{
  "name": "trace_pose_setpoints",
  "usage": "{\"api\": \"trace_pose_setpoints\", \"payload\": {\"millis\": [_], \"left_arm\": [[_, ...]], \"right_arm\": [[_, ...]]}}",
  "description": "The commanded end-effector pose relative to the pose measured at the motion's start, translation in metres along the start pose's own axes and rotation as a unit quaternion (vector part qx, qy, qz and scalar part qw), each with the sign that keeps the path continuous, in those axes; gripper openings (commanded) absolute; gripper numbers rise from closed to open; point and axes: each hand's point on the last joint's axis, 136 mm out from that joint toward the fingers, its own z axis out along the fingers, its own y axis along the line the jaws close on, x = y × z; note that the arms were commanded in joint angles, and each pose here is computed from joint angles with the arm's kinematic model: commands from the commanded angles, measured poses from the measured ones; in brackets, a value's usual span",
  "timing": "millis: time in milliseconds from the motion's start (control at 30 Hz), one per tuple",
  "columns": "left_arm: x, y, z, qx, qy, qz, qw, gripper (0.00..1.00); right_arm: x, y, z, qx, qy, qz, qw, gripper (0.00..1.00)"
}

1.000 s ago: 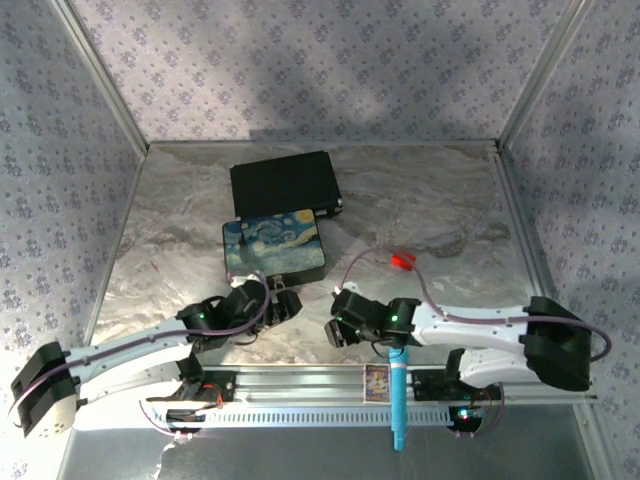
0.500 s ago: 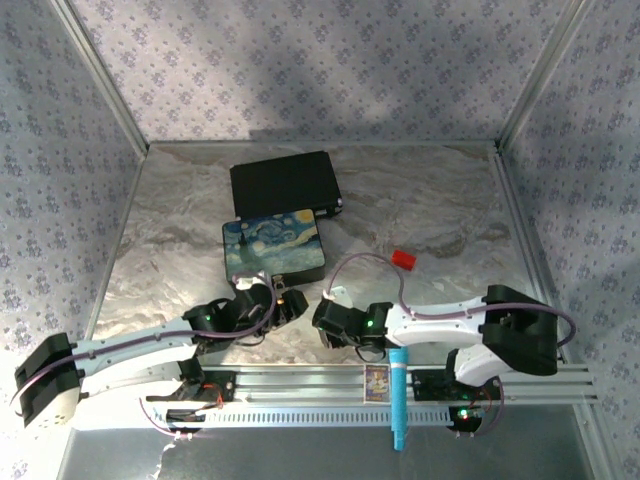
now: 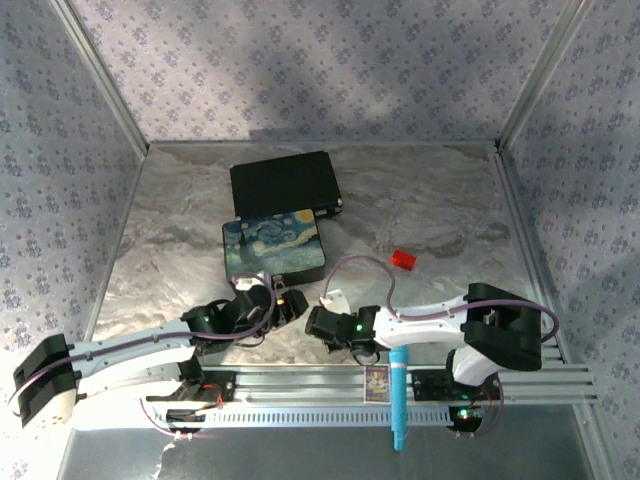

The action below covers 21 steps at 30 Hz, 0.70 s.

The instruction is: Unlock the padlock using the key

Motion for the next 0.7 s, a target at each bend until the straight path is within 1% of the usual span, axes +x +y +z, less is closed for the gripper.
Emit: {"api": "trace_pose_setpoints", "payload": {"millis": [0,67,133,200,267,433,567,633,667], "left_arm": [[-0.003,-0.001,0.000,-0.005,-0.011,-0.011,1.000,0.89],[-0.003,-0.003,0.002,0.007,-0.012,-0.014,1.000,0.86],[0.000,-0.009,0.006,0.032,-0.009,-0.024,0.999,0.83],[0.002,-0.012,0.011,0.048,-0.004,-0.049,0.998,0.78],[0.005,-0.016,0.015,0.058,0.002,-0.075,0.996,0.73],[0.007,-0.034,0.020,0.083,-0.004,-0.101,0.991,0.73],[0.011,-0.045,0.027,0.085,-0.009,-0.106,0.991,0.71],[0.013,-0.040,0.031,0.072,-0.010,-0.117,0.990,0.68],[0.013,-0.034,0.033,0.065,-0.013,-0.132,0.989,0.67]], "right_arm": [[0.012,-0.003,0.003,0.006,0.019,0.007,1.000,0.04],[0.012,-0.003,0.001,-0.012,0.009,0.018,1.000,0.02],[0.006,0.001,-0.001,-0.048,-0.004,0.034,0.998,0.00],[-0.001,0.001,-0.003,-0.081,-0.013,0.057,0.995,0.00],[-0.008,0.001,-0.007,-0.098,-0.022,0.071,0.992,0.00],[-0.026,0.003,-0.022,-0.122,-0.043,0.104,0.986,0.00],[-0.039,0.003,-0.031,-0.140,-0.053,0.136,0.979,0.00],[-0.044,0.000,-0.033,-0.141,-0.058,0.150,0.977,0.00],[-0.047,-0.002,-0.034,-0.141,-0.064,0.155,0.976,0.00]]}}
